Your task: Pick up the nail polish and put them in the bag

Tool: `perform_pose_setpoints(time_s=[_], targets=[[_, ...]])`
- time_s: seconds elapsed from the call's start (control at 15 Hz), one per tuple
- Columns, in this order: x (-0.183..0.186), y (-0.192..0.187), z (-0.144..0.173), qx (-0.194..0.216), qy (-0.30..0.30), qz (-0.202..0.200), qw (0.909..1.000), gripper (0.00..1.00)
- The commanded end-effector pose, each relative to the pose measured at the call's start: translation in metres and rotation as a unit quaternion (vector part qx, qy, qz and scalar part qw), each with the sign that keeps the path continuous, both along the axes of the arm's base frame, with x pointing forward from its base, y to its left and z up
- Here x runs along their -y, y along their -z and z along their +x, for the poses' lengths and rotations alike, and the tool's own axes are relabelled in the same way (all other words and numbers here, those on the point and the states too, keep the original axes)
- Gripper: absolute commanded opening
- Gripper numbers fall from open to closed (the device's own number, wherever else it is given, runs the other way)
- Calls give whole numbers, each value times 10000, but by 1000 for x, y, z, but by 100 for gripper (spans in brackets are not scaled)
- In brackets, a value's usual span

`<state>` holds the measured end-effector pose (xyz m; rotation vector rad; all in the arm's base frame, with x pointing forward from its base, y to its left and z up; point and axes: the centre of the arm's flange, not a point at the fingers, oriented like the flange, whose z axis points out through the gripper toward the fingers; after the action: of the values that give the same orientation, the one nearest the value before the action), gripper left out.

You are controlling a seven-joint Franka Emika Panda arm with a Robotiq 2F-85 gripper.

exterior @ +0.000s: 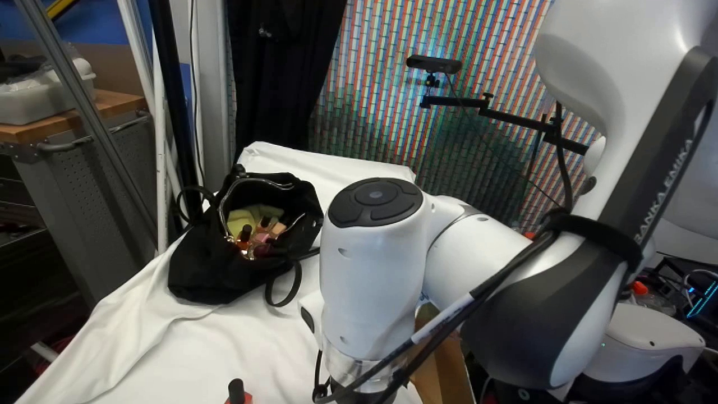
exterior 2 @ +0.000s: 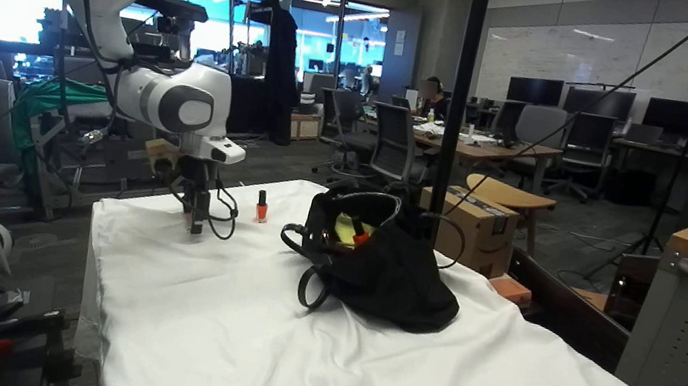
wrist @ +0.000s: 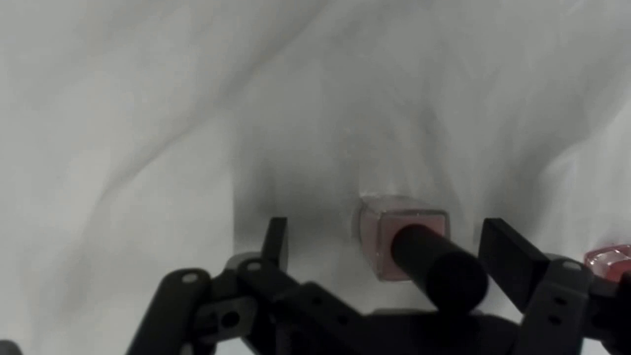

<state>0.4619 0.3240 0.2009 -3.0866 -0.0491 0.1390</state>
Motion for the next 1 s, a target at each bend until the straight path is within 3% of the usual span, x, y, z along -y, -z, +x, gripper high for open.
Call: perform_pose_setpoints(time_s=[0.0, 0.93], targets=[[-9, -23, -1, 244, -55, -145, 9996, 100], [-13, -25, -9, 223, -176, -107, 9995, 100]])
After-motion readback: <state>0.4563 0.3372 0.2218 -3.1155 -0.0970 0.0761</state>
